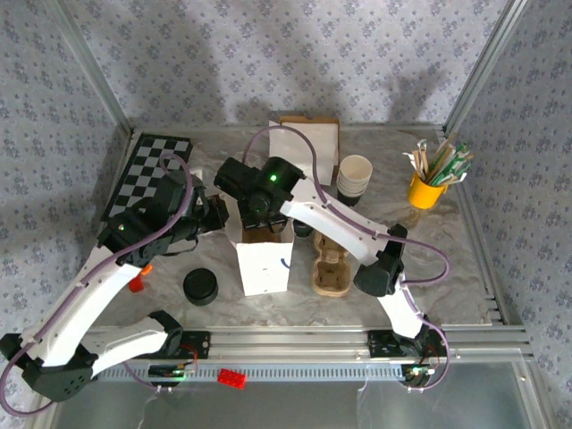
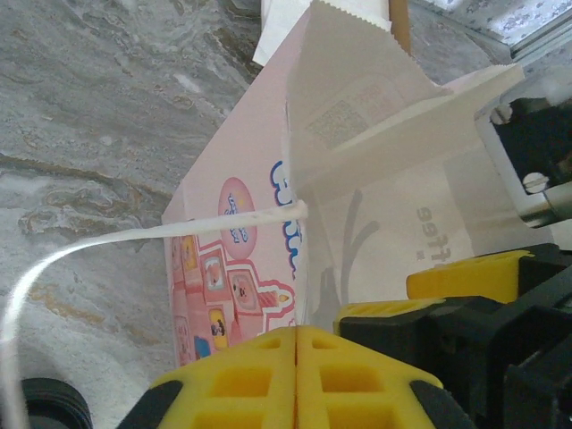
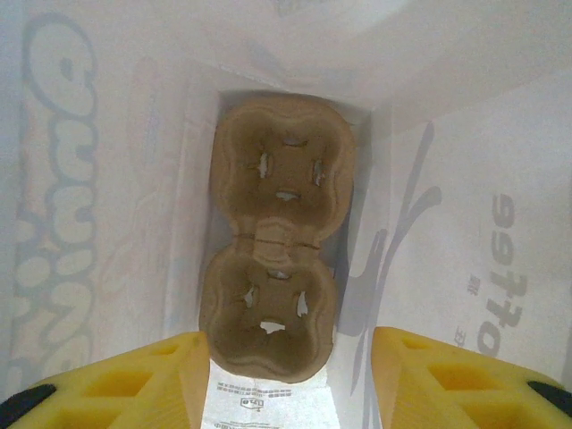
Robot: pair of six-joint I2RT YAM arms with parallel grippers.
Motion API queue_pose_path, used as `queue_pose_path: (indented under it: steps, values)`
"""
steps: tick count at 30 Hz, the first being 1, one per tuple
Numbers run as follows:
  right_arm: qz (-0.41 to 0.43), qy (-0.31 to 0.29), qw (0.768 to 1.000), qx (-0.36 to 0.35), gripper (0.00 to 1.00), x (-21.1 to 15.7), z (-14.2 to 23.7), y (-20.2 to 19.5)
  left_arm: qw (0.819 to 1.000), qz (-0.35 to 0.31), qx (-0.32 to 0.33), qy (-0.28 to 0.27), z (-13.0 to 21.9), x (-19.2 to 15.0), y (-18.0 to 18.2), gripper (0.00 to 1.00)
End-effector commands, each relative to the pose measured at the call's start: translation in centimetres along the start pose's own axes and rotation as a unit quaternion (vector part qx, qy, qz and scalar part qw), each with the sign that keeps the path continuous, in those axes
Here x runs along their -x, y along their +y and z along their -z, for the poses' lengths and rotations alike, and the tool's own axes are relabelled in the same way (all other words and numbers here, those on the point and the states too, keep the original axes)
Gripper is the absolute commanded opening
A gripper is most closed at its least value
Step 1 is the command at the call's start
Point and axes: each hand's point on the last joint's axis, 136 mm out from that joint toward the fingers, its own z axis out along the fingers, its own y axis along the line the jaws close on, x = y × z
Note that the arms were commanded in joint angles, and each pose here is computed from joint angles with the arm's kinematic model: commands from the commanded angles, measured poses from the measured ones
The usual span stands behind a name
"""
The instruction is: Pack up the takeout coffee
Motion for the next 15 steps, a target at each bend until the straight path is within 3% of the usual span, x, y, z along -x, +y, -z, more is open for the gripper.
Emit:
queue_pose_path:
  steps: [1, 15]
  values:
    - [0.011, 0.005, 1.000, -0.016, 0.51, -0.2, -1.0, -0.1, 1.000, -0.017, -0.009, -0.001, 1.1, 0.4, -0.6, 0.05]
    - [0.009, 0.028, 0.999, -0.026, 0.50, -1.2, -4.3, -0.2, 1.000, -0.014, -0.018, -0.012, 1.4, 0.8, -0.9, 0.00]
